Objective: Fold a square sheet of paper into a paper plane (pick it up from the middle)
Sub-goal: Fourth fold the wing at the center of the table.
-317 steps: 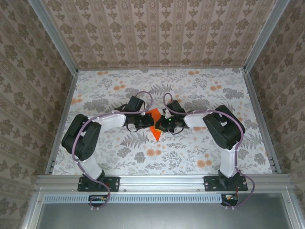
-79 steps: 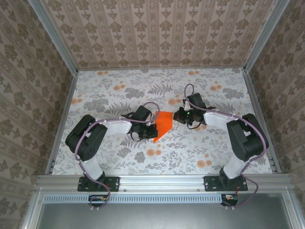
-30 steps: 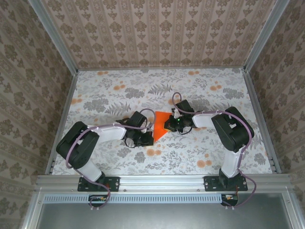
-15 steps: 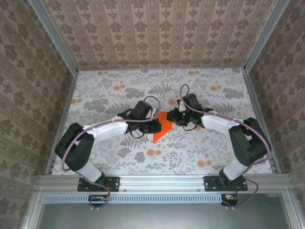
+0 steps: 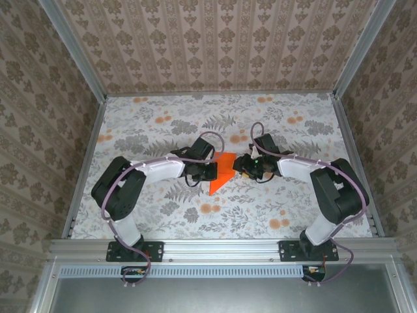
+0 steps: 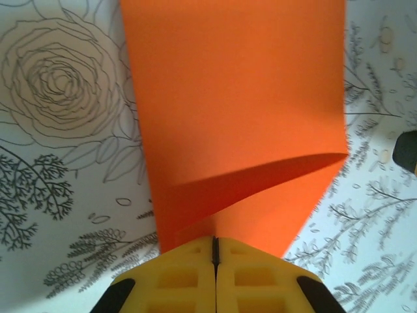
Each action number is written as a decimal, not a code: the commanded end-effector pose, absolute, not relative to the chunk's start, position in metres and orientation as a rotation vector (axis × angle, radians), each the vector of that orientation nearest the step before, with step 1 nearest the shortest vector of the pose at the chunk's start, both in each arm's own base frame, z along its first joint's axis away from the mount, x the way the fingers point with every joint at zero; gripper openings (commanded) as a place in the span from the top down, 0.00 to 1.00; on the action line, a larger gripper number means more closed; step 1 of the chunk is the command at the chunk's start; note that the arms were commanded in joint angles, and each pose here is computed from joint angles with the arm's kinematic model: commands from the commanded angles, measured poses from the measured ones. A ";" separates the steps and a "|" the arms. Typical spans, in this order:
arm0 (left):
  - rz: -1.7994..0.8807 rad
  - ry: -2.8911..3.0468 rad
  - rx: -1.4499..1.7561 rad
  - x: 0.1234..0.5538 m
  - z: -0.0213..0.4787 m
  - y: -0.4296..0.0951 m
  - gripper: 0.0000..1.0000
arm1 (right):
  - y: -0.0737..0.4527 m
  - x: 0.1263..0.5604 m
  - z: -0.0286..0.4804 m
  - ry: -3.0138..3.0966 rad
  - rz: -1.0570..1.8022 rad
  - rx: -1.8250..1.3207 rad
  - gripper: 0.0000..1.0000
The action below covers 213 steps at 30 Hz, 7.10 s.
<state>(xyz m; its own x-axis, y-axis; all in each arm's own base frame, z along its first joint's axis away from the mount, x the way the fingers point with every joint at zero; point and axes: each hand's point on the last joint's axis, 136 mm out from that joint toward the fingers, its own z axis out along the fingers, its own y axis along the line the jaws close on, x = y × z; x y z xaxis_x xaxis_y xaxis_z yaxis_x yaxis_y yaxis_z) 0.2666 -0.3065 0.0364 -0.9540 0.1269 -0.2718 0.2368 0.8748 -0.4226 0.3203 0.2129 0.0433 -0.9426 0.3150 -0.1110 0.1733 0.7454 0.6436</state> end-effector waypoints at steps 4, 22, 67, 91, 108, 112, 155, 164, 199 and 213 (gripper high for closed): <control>-0.545 2.880 0.284 0.264 0.015 -0.294 0.95 | 0.221 0.320 0.037 2.780 1.015 0.387 0.57; -0.529 2.910 0.262 0.259 0.007 -0.288 0.96 | 0.240 0.324 0.033 2.793 1.126 0.363 0.63; -0.868 2.446 0.351 0.287 0.124 -0.289 0.22 | 0.206 0.315 0.065 2.773 0.907 0.590 0.97; -0.681 2.120 0.992 0.259 0.086 -0.346 0.17 | 0.217 0.330 0.072 2.757 0.955 0.872 0.98; -0.580 2.047 1.105 0.265 0.052 -0.361 0.54 | 0.221 0.324 0.063 2.838 0.992 0.937 0.90; -0.568 2.033 1.112 0.264 0.052 -0.359 0.64 | 0.218 0.325 0.061 2.841 0.980 0.949 0.83; -1.041 2.410 0.842 0.244 0.042 -0.373 0.95 | 0.185 0.315 0.075 2.598 1.151 0.456 0.45; -1.128 2.464 0.760 0.243 0.043 -0.379 0.95 | 0.207 0.316 0.060 2.672 1.196 0.366 0.51; -1.301 2.501 0.617 0.250 0.056 -0.382 0.72 | 0.189 0.310 0.002 2.878 0.952 0.504 0.49; -1.161 2.459 0.559 0.254 0.079 -0.350 0.64 | 0.180 0.302 -0.015 2.953 0.841 0.530 0.49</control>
<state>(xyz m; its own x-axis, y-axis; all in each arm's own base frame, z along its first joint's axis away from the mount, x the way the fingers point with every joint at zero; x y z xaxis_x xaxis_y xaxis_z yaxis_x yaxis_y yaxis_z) 0.2529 -0.3592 0.0781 -0.8618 0.2046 -0.4642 0.4917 0.5619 -0.6652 0.3216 0.2021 0.0244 -0.9503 0.3108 0.0169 0.2439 0.7099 0.6607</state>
